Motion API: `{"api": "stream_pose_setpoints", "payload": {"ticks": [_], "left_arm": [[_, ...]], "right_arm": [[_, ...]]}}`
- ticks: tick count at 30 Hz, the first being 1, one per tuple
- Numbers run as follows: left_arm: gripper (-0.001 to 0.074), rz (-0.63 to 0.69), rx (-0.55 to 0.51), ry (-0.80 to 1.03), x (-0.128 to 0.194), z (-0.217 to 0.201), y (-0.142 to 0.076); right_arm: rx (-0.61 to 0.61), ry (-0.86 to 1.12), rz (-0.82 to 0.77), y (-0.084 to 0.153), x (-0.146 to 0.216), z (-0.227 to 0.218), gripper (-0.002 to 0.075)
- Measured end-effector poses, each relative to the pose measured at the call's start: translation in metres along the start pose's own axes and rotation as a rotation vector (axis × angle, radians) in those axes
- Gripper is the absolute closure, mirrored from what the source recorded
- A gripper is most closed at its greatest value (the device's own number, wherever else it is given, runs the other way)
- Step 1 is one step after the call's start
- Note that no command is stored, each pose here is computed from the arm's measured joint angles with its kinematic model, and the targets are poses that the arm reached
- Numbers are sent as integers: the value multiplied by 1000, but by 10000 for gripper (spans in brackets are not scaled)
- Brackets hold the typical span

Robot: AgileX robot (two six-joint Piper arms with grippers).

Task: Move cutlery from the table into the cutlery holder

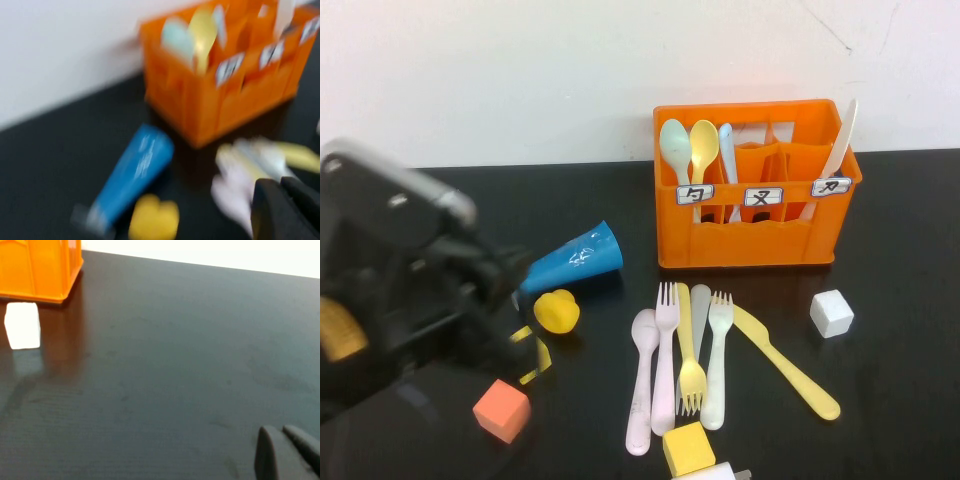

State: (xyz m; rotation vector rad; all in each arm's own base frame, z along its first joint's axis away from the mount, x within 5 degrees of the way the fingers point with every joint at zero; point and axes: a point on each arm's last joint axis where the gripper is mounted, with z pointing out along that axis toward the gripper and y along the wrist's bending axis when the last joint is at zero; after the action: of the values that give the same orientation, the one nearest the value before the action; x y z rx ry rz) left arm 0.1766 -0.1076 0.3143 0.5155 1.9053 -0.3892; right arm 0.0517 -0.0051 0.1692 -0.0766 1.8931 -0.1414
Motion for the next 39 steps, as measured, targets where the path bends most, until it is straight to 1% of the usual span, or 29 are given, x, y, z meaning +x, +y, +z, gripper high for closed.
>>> {"api": "stream_pose_setpoints", "payload": {"ticks": [5,7,11,19,21,25,28,33,39], "left_arm": [[734,-31,-60,130,12,-42,13],[734,-31,-91,143,18,-56,16],[734,-51,-198,57,38,-83,24],[734,-162,-433,-133,105,-118,30],[734,-196,-489,-165,121,-121,30],[735,-263,-568,-203,151,-120,31],[735,-286,-593,-185,167,-114,33],[735,-301,-568,-123,188,-101,33],[735,-310,-524,-138,190,-98,30]], "right_arm": [[0,0,0,0,0,0,729],[0,0,0,0,0,0,729],[0,0,0,0,0,0,729],[0,0,-1,0,0,0,729],[0,0,-1,0,0,0,729],[0,0,-1,0,0,0,729],[0,0,-1,0,0,0,729],[0,0,-1,0,0,0,729],[1,0,-2,0,0,0,729]]}}
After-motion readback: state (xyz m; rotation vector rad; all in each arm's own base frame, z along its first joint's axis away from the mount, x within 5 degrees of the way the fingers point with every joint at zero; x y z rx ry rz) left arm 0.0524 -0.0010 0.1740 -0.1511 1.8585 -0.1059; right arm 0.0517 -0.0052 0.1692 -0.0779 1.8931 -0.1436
